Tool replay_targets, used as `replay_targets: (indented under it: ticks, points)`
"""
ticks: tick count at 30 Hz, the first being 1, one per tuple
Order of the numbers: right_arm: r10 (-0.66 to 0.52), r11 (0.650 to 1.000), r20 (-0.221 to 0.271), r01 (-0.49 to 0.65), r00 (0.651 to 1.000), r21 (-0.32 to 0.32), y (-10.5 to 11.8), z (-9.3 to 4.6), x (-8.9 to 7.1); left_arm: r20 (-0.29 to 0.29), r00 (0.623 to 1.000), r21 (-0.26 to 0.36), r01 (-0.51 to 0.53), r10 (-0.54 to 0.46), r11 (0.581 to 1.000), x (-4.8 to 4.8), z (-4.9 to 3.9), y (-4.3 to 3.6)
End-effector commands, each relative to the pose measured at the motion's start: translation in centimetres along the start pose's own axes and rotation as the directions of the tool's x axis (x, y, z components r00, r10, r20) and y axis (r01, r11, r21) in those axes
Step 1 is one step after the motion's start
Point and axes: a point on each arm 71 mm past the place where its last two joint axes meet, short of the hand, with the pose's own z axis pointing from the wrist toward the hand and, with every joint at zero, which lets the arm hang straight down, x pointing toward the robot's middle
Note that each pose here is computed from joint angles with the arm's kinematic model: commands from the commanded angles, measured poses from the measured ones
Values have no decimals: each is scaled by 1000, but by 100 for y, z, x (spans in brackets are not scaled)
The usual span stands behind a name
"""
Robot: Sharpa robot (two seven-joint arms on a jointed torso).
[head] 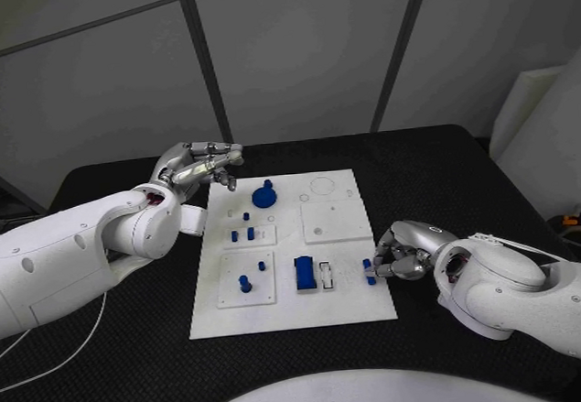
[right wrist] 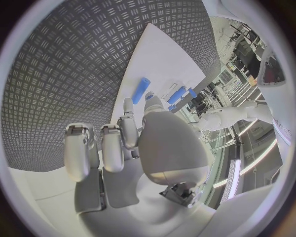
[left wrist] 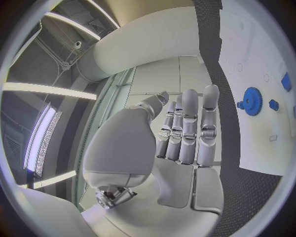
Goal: Assemble the parts on the task board
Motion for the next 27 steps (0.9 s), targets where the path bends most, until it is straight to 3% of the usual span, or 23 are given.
replay_targets:
  ticks: [1, 11, 18, 27]
  points:
    - [-32, 999, -17, 33, 999, 9, 1, 30, 20, -10, 1000, 11, 7, -7, 1000, 7, 1, -15]
    - [-63, 998, -75, 63, 995, 3, 53, 93, 104, -11, 1000, 10, 7, -7, 1000, 6, 1, -14]
    - [-171, 984, -121, 175, 978, 23, 60, 117, 165, -10, 1000, 10, 7, -7, 1000, 2, 0, -13]
    - [-286, 956, -115, 292, 951, 35, 114, 154, 214, -10, 1000, 9, 7, -7, 1000, -2, -1, -12]
